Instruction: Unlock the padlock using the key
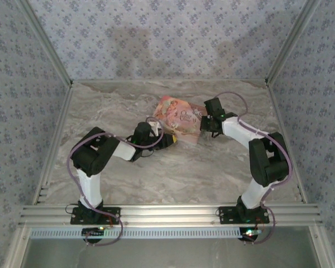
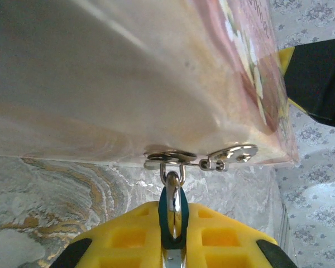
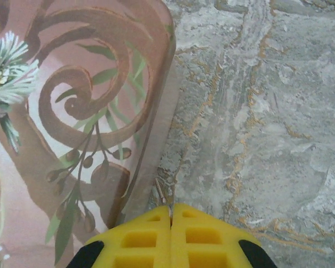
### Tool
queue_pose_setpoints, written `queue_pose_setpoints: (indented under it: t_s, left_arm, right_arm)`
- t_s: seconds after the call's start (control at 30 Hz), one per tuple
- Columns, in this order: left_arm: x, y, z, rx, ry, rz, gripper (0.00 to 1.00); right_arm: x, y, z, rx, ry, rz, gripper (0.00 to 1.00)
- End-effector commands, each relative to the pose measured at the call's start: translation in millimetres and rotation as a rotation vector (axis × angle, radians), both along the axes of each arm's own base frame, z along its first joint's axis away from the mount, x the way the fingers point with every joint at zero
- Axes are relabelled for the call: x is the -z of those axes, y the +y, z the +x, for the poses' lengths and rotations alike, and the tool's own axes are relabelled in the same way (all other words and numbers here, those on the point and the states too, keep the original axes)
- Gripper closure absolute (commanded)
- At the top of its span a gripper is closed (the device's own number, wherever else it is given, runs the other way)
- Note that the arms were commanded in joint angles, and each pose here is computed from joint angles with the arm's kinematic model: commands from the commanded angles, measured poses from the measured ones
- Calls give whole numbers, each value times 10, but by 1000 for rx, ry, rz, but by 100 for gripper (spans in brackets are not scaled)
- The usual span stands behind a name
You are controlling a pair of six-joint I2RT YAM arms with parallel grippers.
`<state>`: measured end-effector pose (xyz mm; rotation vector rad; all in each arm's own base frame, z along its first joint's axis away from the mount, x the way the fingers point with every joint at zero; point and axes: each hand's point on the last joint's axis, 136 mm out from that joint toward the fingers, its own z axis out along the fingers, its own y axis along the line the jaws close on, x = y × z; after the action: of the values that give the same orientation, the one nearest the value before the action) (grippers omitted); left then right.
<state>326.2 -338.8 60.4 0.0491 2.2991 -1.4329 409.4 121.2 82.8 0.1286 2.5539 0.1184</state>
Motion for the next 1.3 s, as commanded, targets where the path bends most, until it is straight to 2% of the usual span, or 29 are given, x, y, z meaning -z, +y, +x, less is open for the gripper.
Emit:
queue_pose_setpoints:
  t_s: [0.0,0.13,0.4,0.57,0.8,0.93,1.27]
  left_arm:
    - [363,75,-455,87,197,63,88]
    - [372,50,-519,87,214,61,88]
    - [443,-20,-644,61,252,49,88]
    - [395,-5,-558,-15,260,24,88]
    - [207,-65,-457,-49,240,6,88]
    - [116,-104,-445,-46,235,2,88]
    - [-62,-168,-468,-27,247,-28,87]
  right_arm:
    - [-114,64,240,-15,-52,14,100]
    - [-222,183,442,-34,-79,36,100]
    - [-222,366,608,-107,-76,50,100]
    - [-280,277,493,-105,-65,67,100]
    - [-432,-92,161,-37,-55,124,100]
    - [-546,-157,-122,-40,-67,228,100]
    - [-993,109,-843,-215,-183,689,100]
